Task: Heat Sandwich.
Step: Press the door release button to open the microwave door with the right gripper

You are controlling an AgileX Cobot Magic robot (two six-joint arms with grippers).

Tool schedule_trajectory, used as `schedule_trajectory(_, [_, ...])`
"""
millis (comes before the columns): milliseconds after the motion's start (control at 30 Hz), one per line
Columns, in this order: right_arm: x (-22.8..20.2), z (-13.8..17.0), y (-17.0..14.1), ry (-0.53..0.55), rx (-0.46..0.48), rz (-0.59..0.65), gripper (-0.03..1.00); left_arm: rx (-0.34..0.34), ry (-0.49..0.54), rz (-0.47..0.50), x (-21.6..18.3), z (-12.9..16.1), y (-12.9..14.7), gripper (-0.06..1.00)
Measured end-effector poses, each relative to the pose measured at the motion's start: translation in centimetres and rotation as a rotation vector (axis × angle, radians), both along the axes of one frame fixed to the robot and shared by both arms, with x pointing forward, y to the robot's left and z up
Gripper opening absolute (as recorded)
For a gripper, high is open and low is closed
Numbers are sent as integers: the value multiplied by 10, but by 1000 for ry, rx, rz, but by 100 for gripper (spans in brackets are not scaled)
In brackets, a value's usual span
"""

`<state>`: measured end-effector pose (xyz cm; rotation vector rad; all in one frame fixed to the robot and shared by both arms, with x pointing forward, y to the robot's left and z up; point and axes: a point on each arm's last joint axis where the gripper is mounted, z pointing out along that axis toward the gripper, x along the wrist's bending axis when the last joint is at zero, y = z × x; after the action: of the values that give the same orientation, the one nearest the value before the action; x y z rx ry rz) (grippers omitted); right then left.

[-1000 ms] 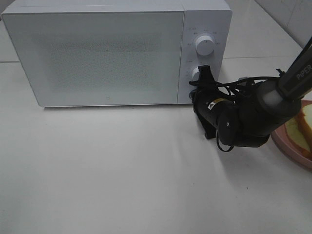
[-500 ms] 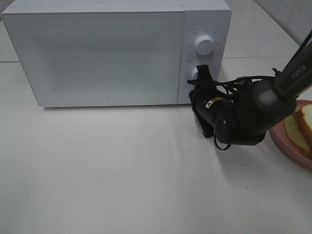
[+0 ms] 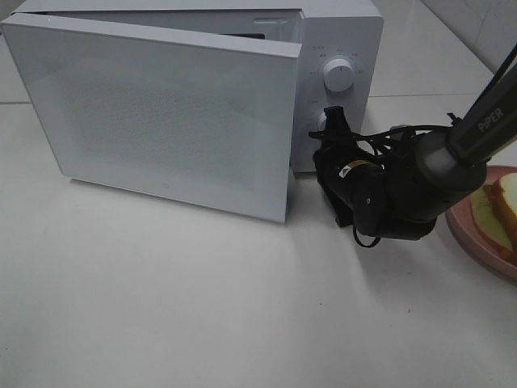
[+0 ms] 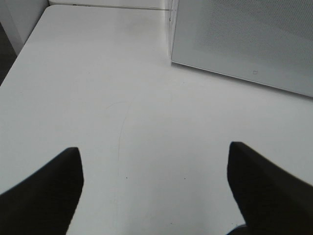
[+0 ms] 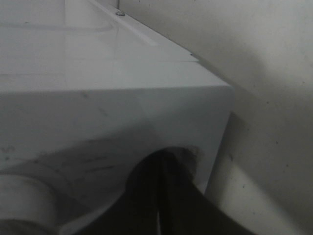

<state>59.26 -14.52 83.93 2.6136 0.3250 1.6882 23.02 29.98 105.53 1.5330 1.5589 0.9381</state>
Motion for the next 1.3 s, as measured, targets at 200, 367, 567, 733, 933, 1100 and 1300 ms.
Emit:
schedule_trajectory(200, [0, 0, 0, -1, -1, 1, 2, 0, 0, 0, 0, 0, 0, 76])
schedule_trajectory(367, [0, 0, 0, -1, -1, 0, 2, 0, 0, 0, 0, 0, 0, 76])
schedule_trajectory(567, [0, 0, 0, -1, 0, -1, 2, 0, 0, 0, 0, 0, 0, 76])
schedule_trajectory(733, [0, 0, 0, 0, 0, -3, 2, 0, 0, 0, 0, 0, 0, 76])
schedule_trajectory(933, [0, 0, 1, -1, 0, -3, 2, 0, 0, 0, 0, 0, 0, 76])
schedule_trajectory(1100, [0, 0, 0, 0, -1, -3, 2, 0, 0, 0, 0, 0, 0, 76])
schedule_trajectory(1300, [0, 0, 0, 0, -1, -3, 2, 0, 0, 0, 0, 0, 0, 76])
